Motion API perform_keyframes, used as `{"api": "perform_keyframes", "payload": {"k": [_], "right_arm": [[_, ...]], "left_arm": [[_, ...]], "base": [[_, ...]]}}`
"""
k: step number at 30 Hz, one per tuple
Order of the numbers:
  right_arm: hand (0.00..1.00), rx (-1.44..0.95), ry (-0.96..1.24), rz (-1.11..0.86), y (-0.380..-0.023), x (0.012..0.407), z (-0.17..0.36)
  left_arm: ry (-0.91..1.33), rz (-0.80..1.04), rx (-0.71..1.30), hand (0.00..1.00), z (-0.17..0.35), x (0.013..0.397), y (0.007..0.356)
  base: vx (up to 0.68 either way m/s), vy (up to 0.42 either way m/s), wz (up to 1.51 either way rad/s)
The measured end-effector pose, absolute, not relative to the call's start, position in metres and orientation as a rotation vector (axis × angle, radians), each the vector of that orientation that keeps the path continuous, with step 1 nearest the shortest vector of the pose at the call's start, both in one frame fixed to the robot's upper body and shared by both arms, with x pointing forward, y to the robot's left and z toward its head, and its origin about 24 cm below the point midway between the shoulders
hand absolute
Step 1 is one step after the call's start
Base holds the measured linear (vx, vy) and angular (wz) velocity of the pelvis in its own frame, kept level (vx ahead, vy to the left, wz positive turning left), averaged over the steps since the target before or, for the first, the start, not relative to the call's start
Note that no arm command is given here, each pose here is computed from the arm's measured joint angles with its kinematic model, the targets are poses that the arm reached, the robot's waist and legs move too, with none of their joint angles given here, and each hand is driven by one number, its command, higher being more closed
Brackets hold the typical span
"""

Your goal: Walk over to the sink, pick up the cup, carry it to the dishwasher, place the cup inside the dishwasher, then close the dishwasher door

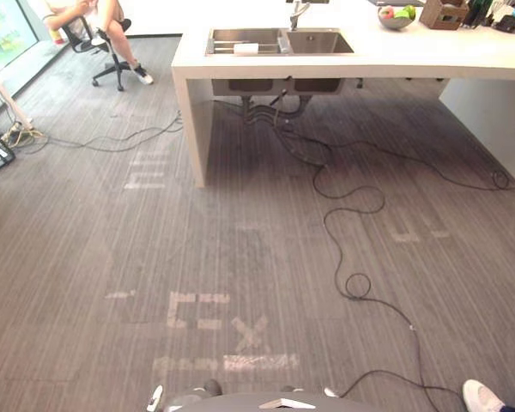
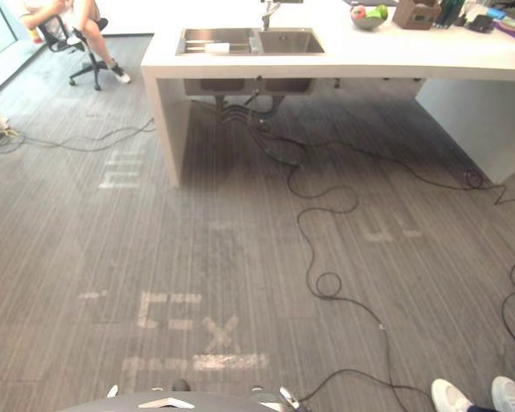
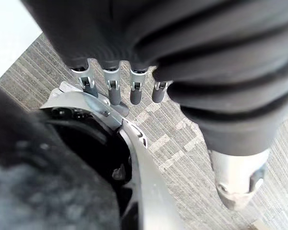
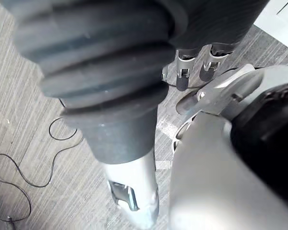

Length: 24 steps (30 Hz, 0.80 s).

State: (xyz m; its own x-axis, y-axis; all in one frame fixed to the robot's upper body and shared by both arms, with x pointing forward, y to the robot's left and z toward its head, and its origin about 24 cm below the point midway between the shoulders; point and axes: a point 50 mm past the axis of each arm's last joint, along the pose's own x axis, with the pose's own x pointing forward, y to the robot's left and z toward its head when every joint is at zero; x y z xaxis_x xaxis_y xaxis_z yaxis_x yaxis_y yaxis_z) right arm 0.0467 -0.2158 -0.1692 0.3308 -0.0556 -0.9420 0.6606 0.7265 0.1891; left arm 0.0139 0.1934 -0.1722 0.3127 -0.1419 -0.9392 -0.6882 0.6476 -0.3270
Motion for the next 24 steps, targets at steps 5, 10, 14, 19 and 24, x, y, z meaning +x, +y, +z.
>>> {"api": "perform_keyframes", "payload": {"k": [5, 10, 14, 19, 24], "right_arm": [[0.0, 0.651, 1.135, -0.513, -0.217, 0.046, -0.169], [0.0, 0.74, 1.172, -0.584, -0.211, 0.036, -0.171], [0.0, 0.782, 1.149, -0.632, -0.21, 0.032, -0.172], [0.0, 0.775, 1.096, -0.602, -0.212, 0.044, -0.169], [0.0, 0.844, 1.014, -0.567, -0.204, 0.069, -0.166]], "left_arm": [[1.233, 0.481, -0.871, 0.0, -0.173, 0.016, 0.19], [1.288, 0.445, -0.856, 0.0, -0.173, 0.014, 0.189], [1.312, 0.408, -0.853, 0.0, -0.173, 0.013, 0.187], [1.312, 0.389, -0.844, 0.0, -0.172, 0.02, 0.193], [1.177, 0.503, -0.746, 0.0, -0.169, 0.05, 0.21]], "base": [[-0.03, -0.01, 0.02], [-0.06, 0.028, 0.02], [-0.03, 0.061, 0.02], [0.09, 0.091, -0.05], [0.15, 0.044, -0.14]]}}
